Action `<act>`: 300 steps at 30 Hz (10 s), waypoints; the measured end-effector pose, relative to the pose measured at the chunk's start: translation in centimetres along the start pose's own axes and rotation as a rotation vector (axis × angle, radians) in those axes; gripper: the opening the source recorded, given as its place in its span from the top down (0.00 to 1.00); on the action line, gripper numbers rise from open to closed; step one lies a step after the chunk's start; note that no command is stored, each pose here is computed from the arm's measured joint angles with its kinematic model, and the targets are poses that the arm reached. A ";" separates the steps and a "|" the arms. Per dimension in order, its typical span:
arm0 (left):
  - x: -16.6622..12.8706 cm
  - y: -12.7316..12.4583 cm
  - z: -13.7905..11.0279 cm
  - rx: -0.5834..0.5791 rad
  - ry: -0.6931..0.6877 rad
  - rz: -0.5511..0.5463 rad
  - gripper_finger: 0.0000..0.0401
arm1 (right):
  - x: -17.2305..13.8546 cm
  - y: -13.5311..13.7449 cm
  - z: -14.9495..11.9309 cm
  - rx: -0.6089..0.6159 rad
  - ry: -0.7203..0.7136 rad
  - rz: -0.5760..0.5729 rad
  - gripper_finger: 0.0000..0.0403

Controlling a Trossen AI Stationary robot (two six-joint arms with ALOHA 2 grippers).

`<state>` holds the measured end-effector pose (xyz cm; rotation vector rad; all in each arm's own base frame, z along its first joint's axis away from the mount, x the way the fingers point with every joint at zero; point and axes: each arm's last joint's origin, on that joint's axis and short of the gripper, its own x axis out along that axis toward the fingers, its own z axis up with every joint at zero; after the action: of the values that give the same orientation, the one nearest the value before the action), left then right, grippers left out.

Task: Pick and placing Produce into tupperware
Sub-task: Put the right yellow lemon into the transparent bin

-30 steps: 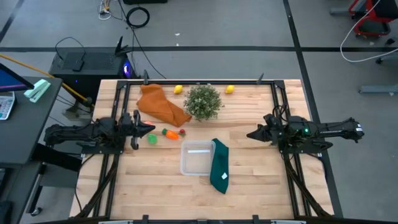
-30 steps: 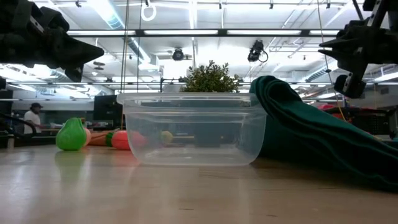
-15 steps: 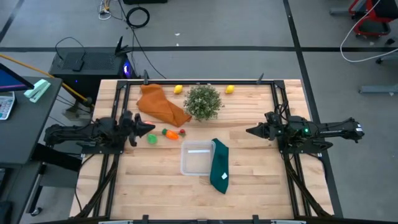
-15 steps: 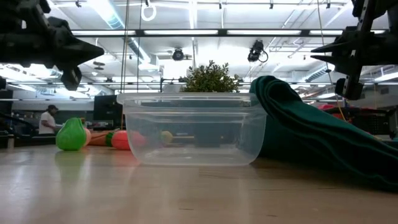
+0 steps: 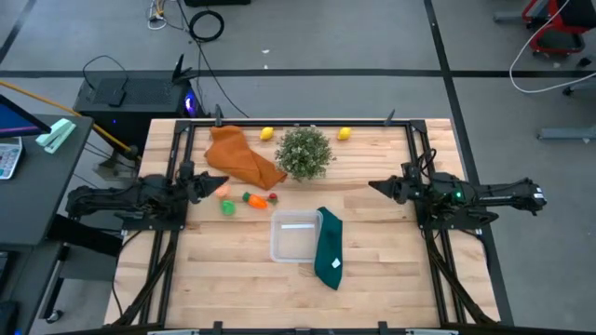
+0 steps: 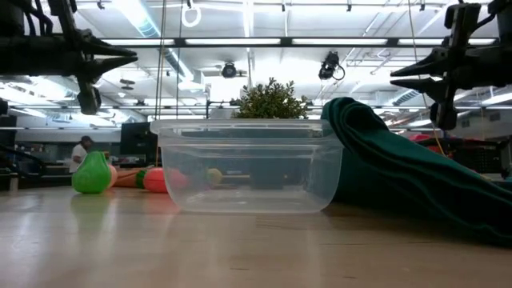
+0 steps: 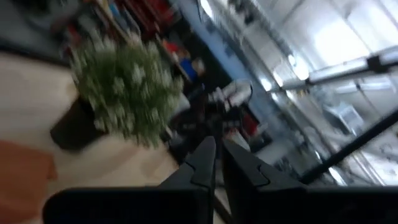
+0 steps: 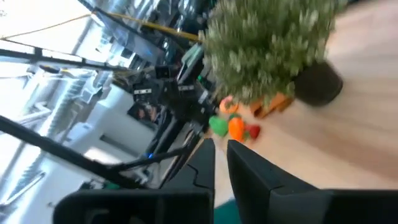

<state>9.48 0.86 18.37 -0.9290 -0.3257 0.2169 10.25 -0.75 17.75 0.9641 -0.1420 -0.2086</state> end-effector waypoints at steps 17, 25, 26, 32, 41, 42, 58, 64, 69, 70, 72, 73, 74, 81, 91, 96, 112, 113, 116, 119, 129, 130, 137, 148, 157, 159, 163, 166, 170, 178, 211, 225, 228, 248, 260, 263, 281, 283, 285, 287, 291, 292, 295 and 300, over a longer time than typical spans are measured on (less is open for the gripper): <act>-0.3 -4.5 4.2 0.255 -0.299 -0.095 0.85 | -0.5 1.4 3.7 -0.023 -0.426 0.115 0.78; 1.0 -7.8 6.3 0.376 -0.341 -0.022 0.85 | -1.4 2.6 5.3 0.000 -0.609 0.256 0.77; 1.3 -8.1 6.5 0.378 -0.345 -0.008 0.85 | -1.5 2.8 5.5 0.002 -0.631 0.273 0.76; 3.5 -9.1 7.5 0.424 -0.357 0.083 0.84 | -1.2 4.0 6.8 -0.021 -0.689 0.273 0.75; 5.7 -9.7 8.7 0.478 -0.352 0.125 0.87 | 3.4 8.9 11.4 -0.284 -0.497 0.108 0.75; 5.8 -9.7 8.9 0.483 -0.351 0.119 0.87 | 4.2 9.2 12.0 -0.316 -0.448 0.060 0.76; 6.2 -10.0 10.7 0.510 -0.230 0.331 0.87 | 12.0 13.1 22.0 -0.541 -0.020 -0.295 0.81; 6.6 -10.5 11.0 0.551 -0.202 0.358 0.86 | 12.4 15.1 23.8 -0.599 0.013 -0.283 0.81; 7.1 -9.9 10.9 0.549 -0.143 0.435 0.87 | 12.3 15.1 24.1 -0.605 0.018 -0.302 0.81; 7.4 -9.9 11.0 0.540 -0.134 0.450 0.87 | 12.2 15.0 24.1 -0.600 0.021 -0.313 0.81; 8.0 -9.9 11.3 0.534 -0.126 0.478 0.87 | 12.1 14.8 24.2 -0.591 0.027 -0.329 0.81; 8.3 -10.0 11.5 0.535 -0.122 0.481 0.87 | 12.1 14.7 24.2 -0.589 0.028 -0.334 0.81; 8.7 -10.1 11.7 0.547 -0.111 0.483 0.87 | 12.0 14.7 24.3 -0.588 0.027 -0.338 0.81; 11.2 -10.4 14.6 0.647 0.038 0.678 0.86 | 12.0 14.5 24.2 -0.583 0.036 -0.349 0.81; 13.3 -9.8 17.6 0.688 0.185 0.761 0.87 | 13.9 12.4 24.0 -0.546 0.084 -0.446 0.80; 13.7 -8.8 18.1 0.665 0.217 0.762 0.86 | 15.9 10.1 23.8 -0.456 0.118 -0.503 0.79; 14.4 -7.3 18.0 0.674 0.314 0.769 0.86 | 20.2 2.4 23.4 -0.327 0.238 -0.675 0.79; 14.4 -7.2 18.0 0.673 0.316 0.771 0.86 | 20.3 1.9 23.5 -0.334 0.245 -0.679 0.78; 14.6 -7.2 18.1 0.677 0.314 0.768 0.86 | 20.7 0.6 24.1 -0.356 0.272 -0.624 0.77; 14.7 -6.8 17.9 0.661 0.326 0.780 0.88 | 20.9 -0.4 24.8 -0.369 0.291 -0.544 0.76; 14.7 -6.9 18.0 0.567 0.281 0.789 0.87 | 19.7 -3.0 26.9 -0.542 0.333 -0.513 0.74; 14.7 -6.9 18.0 0.556 0.276 0.790 0.87 | 19.7 -3.3 27.0 -0.558 0.338 -0.518 0.74; 14.7 -6.9 17.9 0.460 0.234 0.799 0.88 | 19.6 -5.5 27.2 -0.616 0.390 -0.555 0.69; 14.8 -7.0 18.1 0.478 0.216 0.788 0.87 | 20.7 -7.9 29.3 -0.530 0.461 -0.593 0.69; 14.8 -7.0 18.1 0.532 0.240 0.786 0.87 | 23.3 -4.5 29.7 -0.622 0.648 -0.828 0.69; 14.8 -7.0 18.1 0.546 0.246 0.785 0.87 | 23.7 -4.4 29.4 -0.623 0.678 -0.856 0.69; 14.8 -7.0 18.1 0.617 0.276 0.778 0.87 | 23.7 -5.1 28.1 -0.614 0.816 -0.884 0.69; 14.8 -7.0 18.1 0.648 0.289 0.775 0.86 | 23.4 -6.1 26.8 -0.634 0.998 -0.892 0.68; 14.8 -7.0 18.1 0.690 0.307 0.770 0.86 | 23.7 -6.0 25.4 -0.802 1.192 -0.838 0.65; 14.8 -7.0 18.1 0.753 0.334 0.762 0.87 | 25.0 -4.8 23.7 -1.161 1.400 -0.614 0.50; 14.8 -7.0 18.1 0.788 0.357 0.761 0.88 | 23.6 -12.1 21.0 -1.225 1.466 -0.526 0.28; 14.8 -7.0 18.1 0.766 0.346 0.763 0.89 | 24.0 -14.8 19.9 -1.158 1.501 -0.505 0.28; 14.8 -7.0 18.1 0.749 0.339 0.766 0.89 | 24.0 -15.2 19.8 -1.151 1.508 -0.503 0.28; 14.8 -7.0 18.1 0.742 0.337 0.767 0.90 | 24.2 -16.2 19.4 -1.105 1.484 -0.483 0.36; 14.8 -7.0 18.1 0.742 0.337 0.767 0.90 | 24.2 -16.2 19.5 -1.104 1.484 -0.484 0.54; 14.8 -7.0 18.1 0.742 0.337 0.767 0.90 | 24.2 -16.1 19.5 -1.105 1.484 -0.485 0.58; 14.8 -7.0 18.0 0.743 0.337 0.767 0.91 | 23.1 -13.0 20.6 -1.119 1.517 -0.620 0.57; 14.8 -7.0 18.0 0.743 0.337 0.767 0.90 | 22.8 -12.0 20.7 -1.111 1.510 -0.637 0.56; 14.8 -7.0 18.1 0.744 0.337 0.767 0.91 | 22.7 -10.7 20.9 -1.113 1.488 -0.647 0.56; 14.8 -7.0 18.0 0.744 0.337 0.767 0.91 | 22.5 -9.2 21.1 -1.122 1.465 -0.652 0.56; 14.8 -7.0 18.0 0.744 0.338 0.767 0.92 | 22.1 -5.8 21.3 -1.159 1.404 -0.655 0.57; 14.8 -7.0 18.1 0.744 0.337 0.767 0.93 | 21.9 -4.9 21.3 -1.170 1.387 -0.655 0.57; 14.8 -7.0 18.0 0.745 0.338 0.767 0.92 | 21.5 -2.2 21.2 -1.199 1.330 -0.652 0.57; 14.8 -7.0 18.1 0.745 0.338 0.767 0.91 | 20.8 2.0 19.8 -1.196 1.288 -0.636 0.56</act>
<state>16.91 15.02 36.74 -0.2928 0.4295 0.8114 26.47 -20.41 31.16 -0.2238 1.3543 -0.1706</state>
